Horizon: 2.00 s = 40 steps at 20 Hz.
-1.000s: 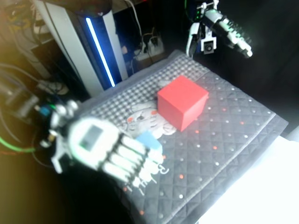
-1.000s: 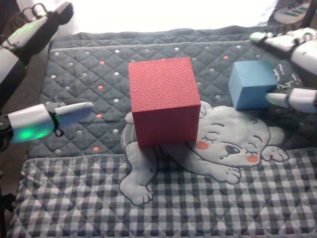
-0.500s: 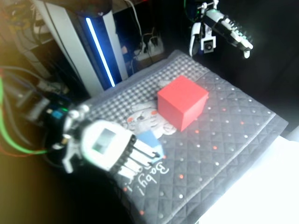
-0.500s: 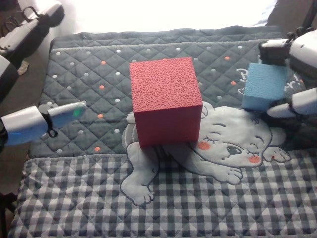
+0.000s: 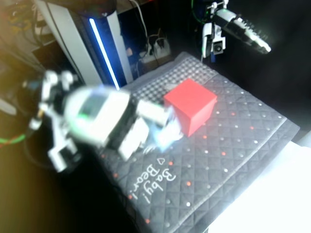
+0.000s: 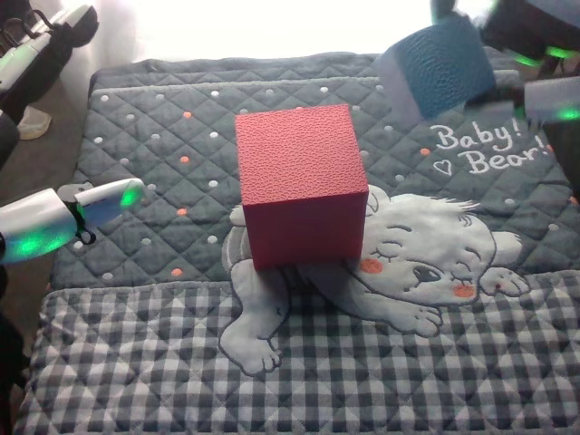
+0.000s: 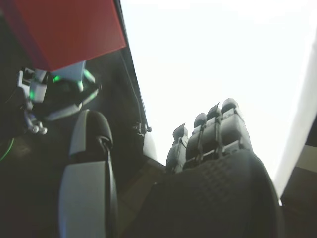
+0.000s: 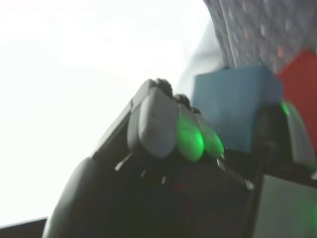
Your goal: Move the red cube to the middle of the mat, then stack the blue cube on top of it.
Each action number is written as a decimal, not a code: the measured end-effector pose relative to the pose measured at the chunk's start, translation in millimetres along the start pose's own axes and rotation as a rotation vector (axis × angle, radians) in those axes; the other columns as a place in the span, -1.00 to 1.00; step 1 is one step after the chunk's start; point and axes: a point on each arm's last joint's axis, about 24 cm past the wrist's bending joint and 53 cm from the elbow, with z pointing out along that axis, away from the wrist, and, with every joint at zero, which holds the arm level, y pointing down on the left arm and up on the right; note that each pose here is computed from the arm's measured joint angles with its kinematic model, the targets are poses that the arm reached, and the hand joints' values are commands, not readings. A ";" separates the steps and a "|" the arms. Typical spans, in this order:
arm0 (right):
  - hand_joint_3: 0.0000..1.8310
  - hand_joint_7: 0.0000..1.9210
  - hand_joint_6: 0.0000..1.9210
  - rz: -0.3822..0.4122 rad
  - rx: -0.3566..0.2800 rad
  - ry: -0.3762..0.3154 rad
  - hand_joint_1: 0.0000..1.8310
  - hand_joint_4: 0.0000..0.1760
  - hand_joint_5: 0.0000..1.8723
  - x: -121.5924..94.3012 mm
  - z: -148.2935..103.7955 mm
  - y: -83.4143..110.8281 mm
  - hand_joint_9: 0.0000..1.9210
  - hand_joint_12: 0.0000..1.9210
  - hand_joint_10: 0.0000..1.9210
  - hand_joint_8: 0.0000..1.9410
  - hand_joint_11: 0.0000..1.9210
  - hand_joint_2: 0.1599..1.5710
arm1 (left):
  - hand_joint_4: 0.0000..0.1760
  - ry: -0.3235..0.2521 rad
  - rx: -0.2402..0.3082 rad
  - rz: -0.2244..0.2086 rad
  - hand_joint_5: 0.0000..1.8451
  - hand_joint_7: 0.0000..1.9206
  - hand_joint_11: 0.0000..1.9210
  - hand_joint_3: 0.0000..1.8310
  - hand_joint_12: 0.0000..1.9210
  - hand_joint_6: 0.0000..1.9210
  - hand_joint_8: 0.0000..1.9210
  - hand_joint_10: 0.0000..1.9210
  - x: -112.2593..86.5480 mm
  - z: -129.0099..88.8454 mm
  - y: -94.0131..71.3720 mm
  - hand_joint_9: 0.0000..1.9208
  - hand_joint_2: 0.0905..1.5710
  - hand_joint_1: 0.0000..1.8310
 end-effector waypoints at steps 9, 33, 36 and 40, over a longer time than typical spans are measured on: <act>0.24 0.53 1.00 -0.006 -0.134 -0.018 0.76 1.00 0.33 -3.6 0.8 39.1 0.62 1.00 1.00 1.00 0.72 -0.32 | -0.71 -0.013 -0.013 0.003 -0.93 -1.00 -1.00 -0.99 -0.78 -1.00 -1.00 -1.00 -3.5 -2.7 4.1 -1.00 0.31 -0.11; -1.00 -1.00 -1.00 -0.009 0.174 0.292 -0.10 -1.00 -1.00 102.3 7.1 -58.6 -1.00 -1.00 -1.00 -1.00 -1.00 0.35 | 0.36 -0.028 -0.034 0.004 -0.94 -1.00 -0.96 -1.00 -0.96 -1.00 -1.00 -1.00 -6.8 -8.4 9.5 -1.00 0.32 -0.13; -1.00 -1.00 -1.00 0.019 0.211 0.308 -0.03 -1.00 -1.00 112.6 12.2 -70.1 -1.00 -1.00 -1.00 -1.00 -1.00 0.32 | 0.23 -0.029 -0.033 0.004 -0.93 -1.00 -0.96 -1.00 -0.95 -1.00 -1.00 -1.00 -7.1 -8.4 9.4 -1.00 0.32 -0.12; -0.99 -0.65 -0.76 0.068 0.282 0.337 0.08 -1.00 -0.75 131.0 7.1 -93.7 -0.85 -0.06 -0.45 -0.82 -1.00 0.32 | 0.19 -0.033 -0.035 -0.001 -0.94 -1.00 -1.00 -1.00 -0.77 -1.00 -1.00 -1.00 -7.1 -9.1 8.9 -1.00 0.34 -0.11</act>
